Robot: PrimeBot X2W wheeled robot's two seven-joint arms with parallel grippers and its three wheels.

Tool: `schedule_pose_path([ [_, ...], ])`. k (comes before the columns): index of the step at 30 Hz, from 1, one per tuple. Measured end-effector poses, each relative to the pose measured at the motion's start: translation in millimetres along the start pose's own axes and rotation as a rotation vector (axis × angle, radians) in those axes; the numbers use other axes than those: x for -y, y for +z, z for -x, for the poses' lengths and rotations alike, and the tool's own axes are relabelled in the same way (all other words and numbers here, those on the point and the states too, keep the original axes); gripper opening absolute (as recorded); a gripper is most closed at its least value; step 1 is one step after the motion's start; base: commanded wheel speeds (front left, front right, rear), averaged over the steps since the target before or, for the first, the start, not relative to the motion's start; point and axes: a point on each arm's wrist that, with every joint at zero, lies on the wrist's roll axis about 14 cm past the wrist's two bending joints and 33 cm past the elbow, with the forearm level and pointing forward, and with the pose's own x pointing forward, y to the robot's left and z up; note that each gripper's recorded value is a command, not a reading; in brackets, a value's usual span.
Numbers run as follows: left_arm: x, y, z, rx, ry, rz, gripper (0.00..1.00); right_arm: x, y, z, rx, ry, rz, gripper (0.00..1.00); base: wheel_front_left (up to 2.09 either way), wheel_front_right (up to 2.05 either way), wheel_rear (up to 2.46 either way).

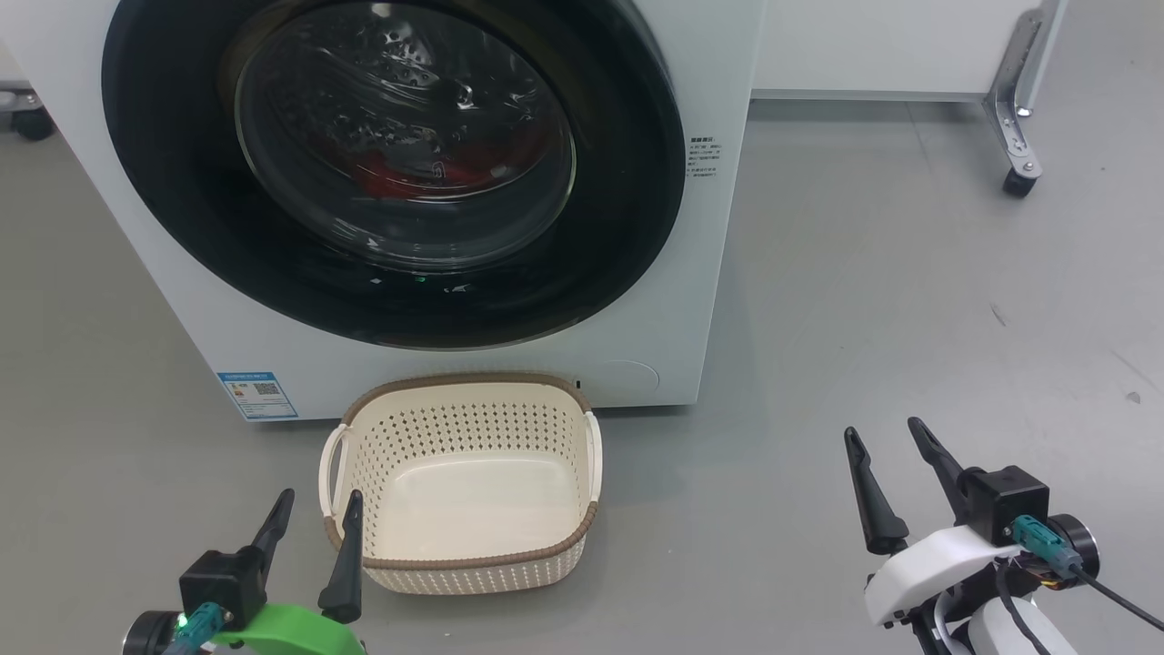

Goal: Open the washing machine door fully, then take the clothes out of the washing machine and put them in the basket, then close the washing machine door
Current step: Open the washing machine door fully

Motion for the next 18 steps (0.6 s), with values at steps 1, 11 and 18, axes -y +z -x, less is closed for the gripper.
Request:
schedule_pose_path([
  [1,-0.2,-0.1,0.0,0.000,0.001,0.000,1.00,0.3,-0.3,0.2,-0.001,-0.001,0.000,1.00,0.00,0.00,0.00],
  [11,-1.3,-0.7,0.0,-0.002,0.004,0.000,1.00,1.6,-4.4,2.0,-0.011,-0.005,-0.005,0.00,0.00,0.00,0.00],
  [18,-1.8,-1.9,-0.3,-0.006,0.006,0.002,1.00,-0.1,-6.3,1.3,-0.017,0.007,-0.010,0.00,0.00,0.00,0.00],
])
